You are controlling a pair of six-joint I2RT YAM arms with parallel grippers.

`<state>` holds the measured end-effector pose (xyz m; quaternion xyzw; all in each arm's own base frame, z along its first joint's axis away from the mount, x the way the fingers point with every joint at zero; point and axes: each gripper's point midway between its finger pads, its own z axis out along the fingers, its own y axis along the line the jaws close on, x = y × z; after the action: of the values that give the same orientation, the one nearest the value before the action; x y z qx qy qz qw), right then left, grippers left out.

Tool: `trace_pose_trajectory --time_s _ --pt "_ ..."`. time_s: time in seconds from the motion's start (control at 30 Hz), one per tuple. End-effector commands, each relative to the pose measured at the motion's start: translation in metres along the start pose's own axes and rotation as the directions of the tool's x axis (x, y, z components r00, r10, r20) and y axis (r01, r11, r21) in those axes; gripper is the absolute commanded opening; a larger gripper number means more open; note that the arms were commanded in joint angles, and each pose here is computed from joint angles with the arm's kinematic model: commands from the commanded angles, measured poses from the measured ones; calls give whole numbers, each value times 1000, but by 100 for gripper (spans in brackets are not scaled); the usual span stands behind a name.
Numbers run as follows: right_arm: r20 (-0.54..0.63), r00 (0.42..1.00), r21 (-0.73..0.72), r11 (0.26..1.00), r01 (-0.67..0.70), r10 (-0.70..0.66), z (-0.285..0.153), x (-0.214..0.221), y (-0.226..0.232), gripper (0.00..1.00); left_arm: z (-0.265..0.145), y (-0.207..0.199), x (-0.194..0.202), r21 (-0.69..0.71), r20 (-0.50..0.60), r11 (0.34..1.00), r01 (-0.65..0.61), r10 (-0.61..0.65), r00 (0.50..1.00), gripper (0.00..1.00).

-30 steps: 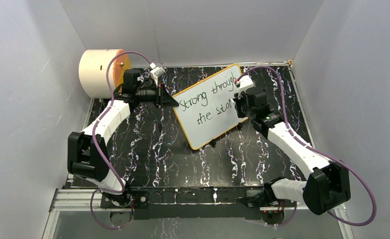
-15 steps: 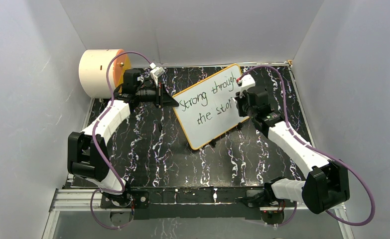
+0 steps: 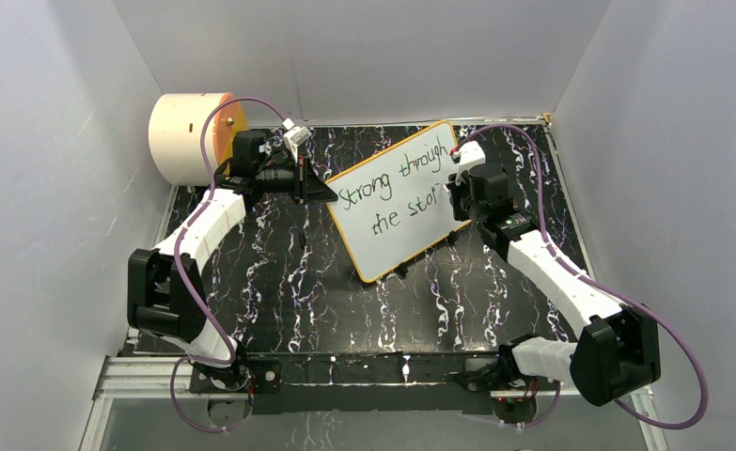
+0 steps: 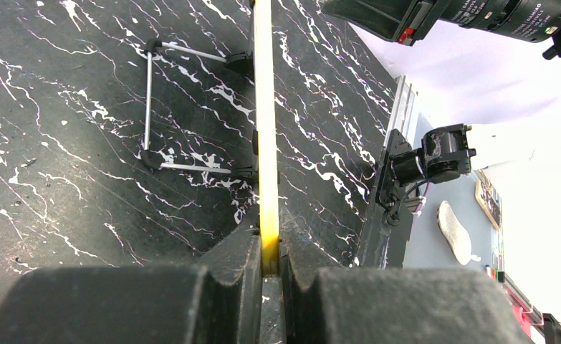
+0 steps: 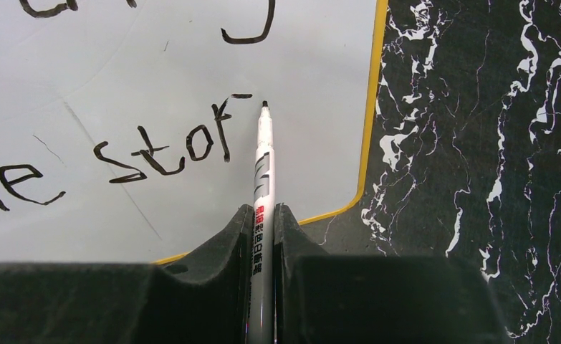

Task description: Write a sentence on the whiteboard

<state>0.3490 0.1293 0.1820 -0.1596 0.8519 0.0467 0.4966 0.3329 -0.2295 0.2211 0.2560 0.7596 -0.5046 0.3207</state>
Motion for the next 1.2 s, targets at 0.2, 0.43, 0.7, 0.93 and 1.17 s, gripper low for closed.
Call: trace_pose_trajectory --time_s 0.2,0.43,0.7,0.93,1.17 --pt "48 999 -9 1000 -14 14 0 -14 0 0 -7 -15 -2 26 5 999 -29 29 1000 0" --pt "17 1000 -26 999 -20 21 0 -3 4 0 -7 -15 -2 28 4 999 -28 28 1000 0" --pt "-28 999 -34 999 -17 16 0 14 6 0 -7 -16 -3 29 4 999 -27 27 1000 0" --pt "-39 999 -50 998 -39 37 -5 20 9 0 -7 -15 -2 29 4 999 -26 26 1000 0" --pt "-42 998 -47 998 -41 39 -7 22 9 0 -7 -15 -2 31 3 999 -25 25 1000 0"
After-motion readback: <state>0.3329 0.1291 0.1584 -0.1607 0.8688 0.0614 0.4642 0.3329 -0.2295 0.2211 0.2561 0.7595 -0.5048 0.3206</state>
